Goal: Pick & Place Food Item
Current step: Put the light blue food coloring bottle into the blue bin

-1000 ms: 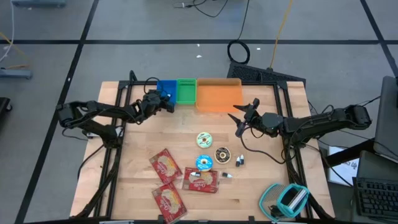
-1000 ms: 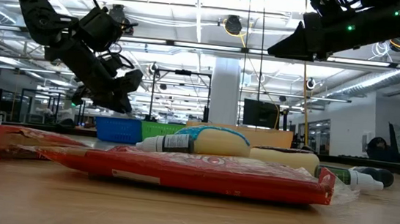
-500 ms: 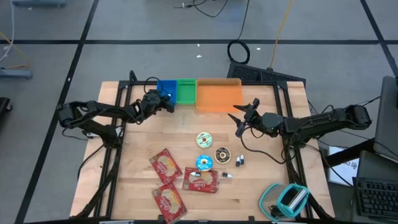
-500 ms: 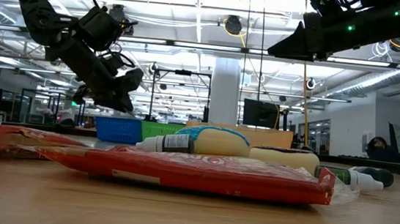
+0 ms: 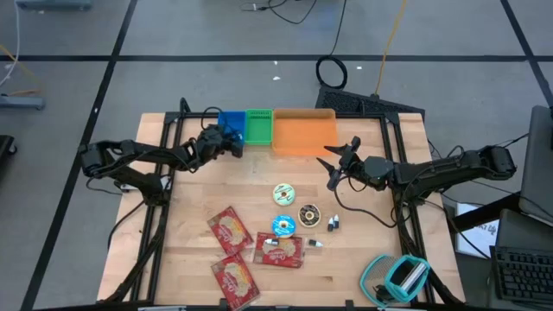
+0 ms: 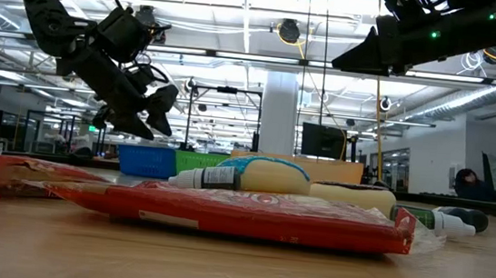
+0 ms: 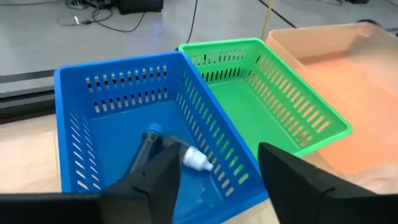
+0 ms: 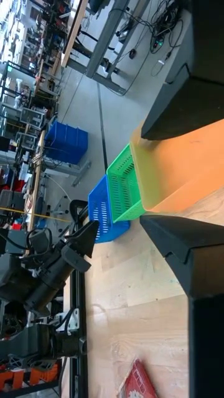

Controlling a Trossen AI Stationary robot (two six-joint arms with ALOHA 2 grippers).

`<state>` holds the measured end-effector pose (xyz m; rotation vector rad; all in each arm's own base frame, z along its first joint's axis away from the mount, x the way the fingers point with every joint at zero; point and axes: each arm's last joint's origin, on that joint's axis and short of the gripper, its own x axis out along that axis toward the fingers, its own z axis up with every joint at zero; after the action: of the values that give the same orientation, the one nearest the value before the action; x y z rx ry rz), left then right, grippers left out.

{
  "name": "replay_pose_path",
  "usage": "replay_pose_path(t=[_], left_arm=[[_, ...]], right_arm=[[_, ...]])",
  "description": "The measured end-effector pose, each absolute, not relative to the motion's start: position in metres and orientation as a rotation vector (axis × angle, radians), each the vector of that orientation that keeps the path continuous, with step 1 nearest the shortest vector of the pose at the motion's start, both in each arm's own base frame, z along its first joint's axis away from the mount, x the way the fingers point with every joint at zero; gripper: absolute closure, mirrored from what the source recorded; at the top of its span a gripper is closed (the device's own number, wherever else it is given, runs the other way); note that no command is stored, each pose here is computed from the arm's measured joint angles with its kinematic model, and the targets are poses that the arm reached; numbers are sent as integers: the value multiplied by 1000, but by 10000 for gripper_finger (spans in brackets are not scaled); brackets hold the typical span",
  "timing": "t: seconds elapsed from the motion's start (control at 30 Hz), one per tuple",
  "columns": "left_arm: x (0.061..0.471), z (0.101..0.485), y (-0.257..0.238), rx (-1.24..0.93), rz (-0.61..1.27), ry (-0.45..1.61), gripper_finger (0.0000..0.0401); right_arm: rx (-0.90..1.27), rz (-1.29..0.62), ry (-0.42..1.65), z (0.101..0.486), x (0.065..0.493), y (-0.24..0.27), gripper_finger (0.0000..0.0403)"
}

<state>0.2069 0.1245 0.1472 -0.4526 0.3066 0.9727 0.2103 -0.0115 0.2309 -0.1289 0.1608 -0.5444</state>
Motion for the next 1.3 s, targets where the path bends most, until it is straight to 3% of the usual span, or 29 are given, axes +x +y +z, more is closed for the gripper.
replay_pose_path(t=[0.3,1.3], left_arm=[[207,147,124,-462,974,302,134],[207,147,124,-461,974,303,132]], right_arm=[[-131,-544,160,231,210,-12,206],[-61,-545,89,236,211,-10,206]])
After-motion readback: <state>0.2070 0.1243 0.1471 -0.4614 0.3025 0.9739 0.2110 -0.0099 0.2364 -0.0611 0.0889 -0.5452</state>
